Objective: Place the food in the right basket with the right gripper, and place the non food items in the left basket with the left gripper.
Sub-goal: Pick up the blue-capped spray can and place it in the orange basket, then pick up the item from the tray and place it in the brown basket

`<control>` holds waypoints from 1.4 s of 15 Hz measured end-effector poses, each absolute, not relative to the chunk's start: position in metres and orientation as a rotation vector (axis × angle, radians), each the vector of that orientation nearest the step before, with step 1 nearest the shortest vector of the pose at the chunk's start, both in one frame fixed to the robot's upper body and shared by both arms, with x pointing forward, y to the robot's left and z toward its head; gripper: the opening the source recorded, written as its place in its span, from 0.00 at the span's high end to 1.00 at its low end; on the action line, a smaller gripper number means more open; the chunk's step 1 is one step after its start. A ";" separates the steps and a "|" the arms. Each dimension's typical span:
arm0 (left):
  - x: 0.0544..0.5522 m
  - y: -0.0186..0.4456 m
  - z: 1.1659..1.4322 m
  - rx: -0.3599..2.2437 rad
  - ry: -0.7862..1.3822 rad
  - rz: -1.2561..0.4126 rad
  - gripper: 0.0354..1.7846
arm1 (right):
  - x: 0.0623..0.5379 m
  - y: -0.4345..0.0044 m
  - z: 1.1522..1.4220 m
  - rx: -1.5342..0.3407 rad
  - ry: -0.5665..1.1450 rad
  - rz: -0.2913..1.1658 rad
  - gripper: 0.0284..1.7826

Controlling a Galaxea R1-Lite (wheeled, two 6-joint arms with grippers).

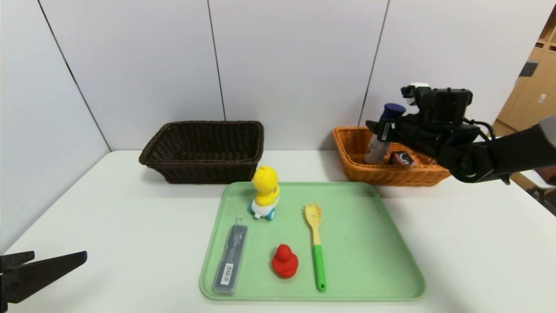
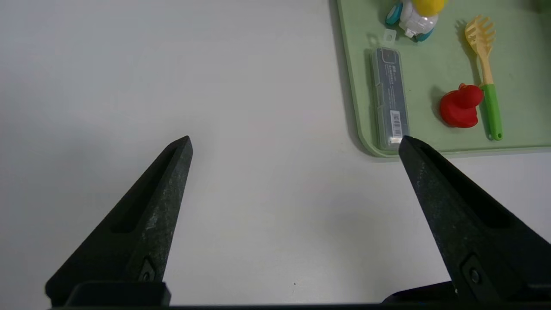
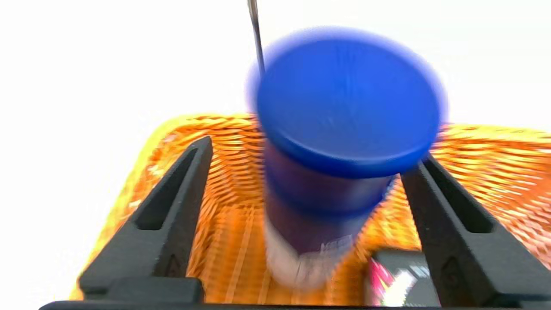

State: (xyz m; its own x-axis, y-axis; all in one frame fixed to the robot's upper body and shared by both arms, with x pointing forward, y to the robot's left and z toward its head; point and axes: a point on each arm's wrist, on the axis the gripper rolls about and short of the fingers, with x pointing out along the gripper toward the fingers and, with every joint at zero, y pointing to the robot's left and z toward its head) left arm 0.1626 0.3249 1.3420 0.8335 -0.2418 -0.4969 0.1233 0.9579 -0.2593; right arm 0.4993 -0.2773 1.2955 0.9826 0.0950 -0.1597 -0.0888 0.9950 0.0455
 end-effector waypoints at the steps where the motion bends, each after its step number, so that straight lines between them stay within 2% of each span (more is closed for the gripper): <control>1: 0.166 0.325 1.347 -0.222 0.546 -0.199 0.06 | 0.489 -0.279 1.310 0.041 0.186 0.102 0.16; 5: 0.185 0.321 1.365 -0.217 0.574 -0.226 0.06 | 0.434 -0.288 1.375 0.080 0.380 0.162 0.11; 8: 0.199 0.308 1.382 -0.197 0.649 -0.308 0.06 | 0.382 -0.299 1.399 0.119 0.629 0.222 0.09; 10: 0.208 0.296 1.392 -0.183 0.659 -0.387 0.06 | 0.347 -0.305 1.397 0.137 0.800 0.220 0.08; 13: 0.224 0.270 1.406 -0.202 0.677 -0.477 0.06 | 0.314 -0.307 1.401 0.149 0.870 0.217 0.07; 17: 0.253 0.222 1.405 -0.179 0.843 -0.369 0.06 | 0.281 -0.311 1.398 0.146 0.883 0.190 0.06; 21: 0.269 0.173 1.384 -0.070 1.062 -0.299 0.06 | 0.252 -0.316 1.386 0.138 0.904 0.164 0.05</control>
State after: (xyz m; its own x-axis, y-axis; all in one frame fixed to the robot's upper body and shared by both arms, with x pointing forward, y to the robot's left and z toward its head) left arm 0.2691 0.1732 1.3845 0.4508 -0.2754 -0.8491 0.2081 0.9574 -0.2000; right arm 0.2525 -0.3159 1.3861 0.6075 0.1997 -0.7688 -0.0839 0.9786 0.1879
